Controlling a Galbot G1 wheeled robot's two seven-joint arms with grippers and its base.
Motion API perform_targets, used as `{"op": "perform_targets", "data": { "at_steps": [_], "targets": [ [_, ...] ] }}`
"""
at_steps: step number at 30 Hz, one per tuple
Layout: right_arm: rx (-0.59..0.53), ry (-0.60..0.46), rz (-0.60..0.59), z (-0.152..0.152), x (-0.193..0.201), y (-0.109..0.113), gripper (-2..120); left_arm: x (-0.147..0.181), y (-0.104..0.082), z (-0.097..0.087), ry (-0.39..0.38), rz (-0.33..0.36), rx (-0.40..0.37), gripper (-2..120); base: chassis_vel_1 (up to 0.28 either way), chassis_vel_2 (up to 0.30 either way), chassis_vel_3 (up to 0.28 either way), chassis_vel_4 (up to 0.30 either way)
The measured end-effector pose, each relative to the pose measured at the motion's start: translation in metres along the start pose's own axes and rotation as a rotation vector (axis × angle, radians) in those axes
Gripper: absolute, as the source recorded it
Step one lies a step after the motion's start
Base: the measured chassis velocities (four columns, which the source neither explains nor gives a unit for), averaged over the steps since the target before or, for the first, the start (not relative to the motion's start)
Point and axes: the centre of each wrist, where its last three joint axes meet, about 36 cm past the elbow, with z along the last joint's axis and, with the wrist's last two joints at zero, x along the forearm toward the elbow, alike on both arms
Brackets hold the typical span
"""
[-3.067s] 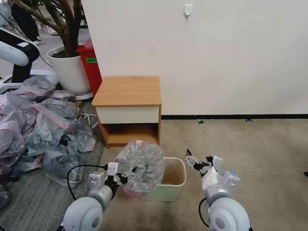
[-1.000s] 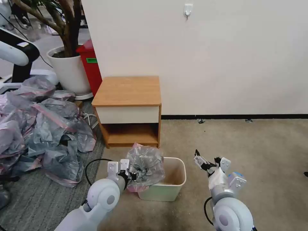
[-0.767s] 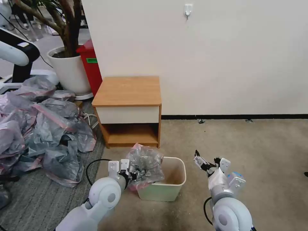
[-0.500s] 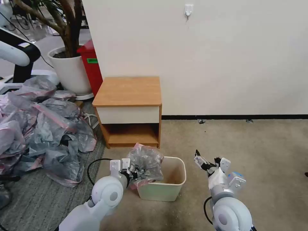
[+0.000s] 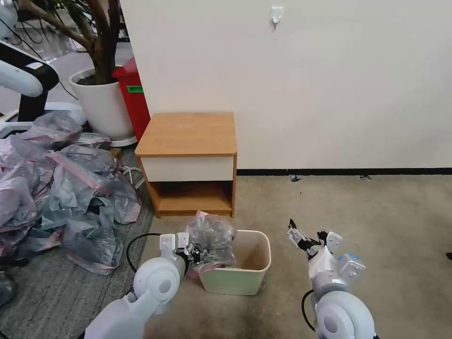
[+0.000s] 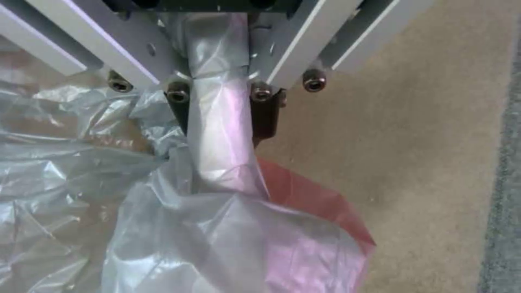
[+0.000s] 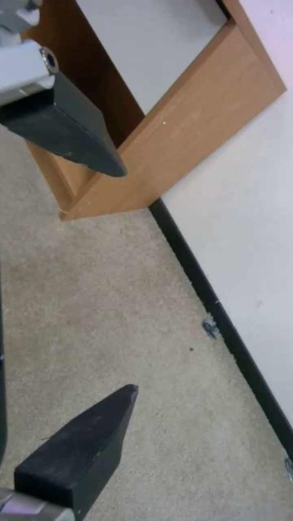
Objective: Pick up the garbage bag from the table and place it over the trash can.
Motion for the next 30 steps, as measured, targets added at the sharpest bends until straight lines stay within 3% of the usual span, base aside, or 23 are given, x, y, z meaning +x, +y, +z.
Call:
{"op": "perform_targets", "data": {
  "at_steps": [10,16,19,20,24,30],
  "targets": [
    [0.001,-0.012,-0.023,-0.001,0.008,0.009,98,0.023,0.028,-0.015,-0.057,0.002,0.004,3,0.0,0.0,0.0,0.0],
    [-0.023,-0.052,-0.19,-0.019,0.028,0.015,99,0.028,0.039,-0.019,-0.081,0.026,-0.001,3,0.0,0.0,0.0,0.0],
    [-0.054,0.059,-0.4,-0.038,0.05,0.021,99,0.026,0.04,-0.018,-0.09,0.04,-0.016,3,0.0,0.0,0.0,0.0],
    [-0.054,0.059,-0.4,-0.038,0.05,0.021,99,0.026,0.04,-0.018,-0.09,0.04,-0.016,3,0.0,0.0,0.0,0.0],
    [-0.068,0.285,-0.6,-0.054,0.063,0.035,98,0.024,0.039,-0.016,-0.113,0.07,-0.031,3,0.0,0.0,0.0,0.0],
    [-0.053,0.434,-0.677,-0.045,0.051,0.05,97,0.025,0.038,-0.012,-0.135,0.105,-0.042,3,0.0,0.0,0.0,0.0]
  ]
}}
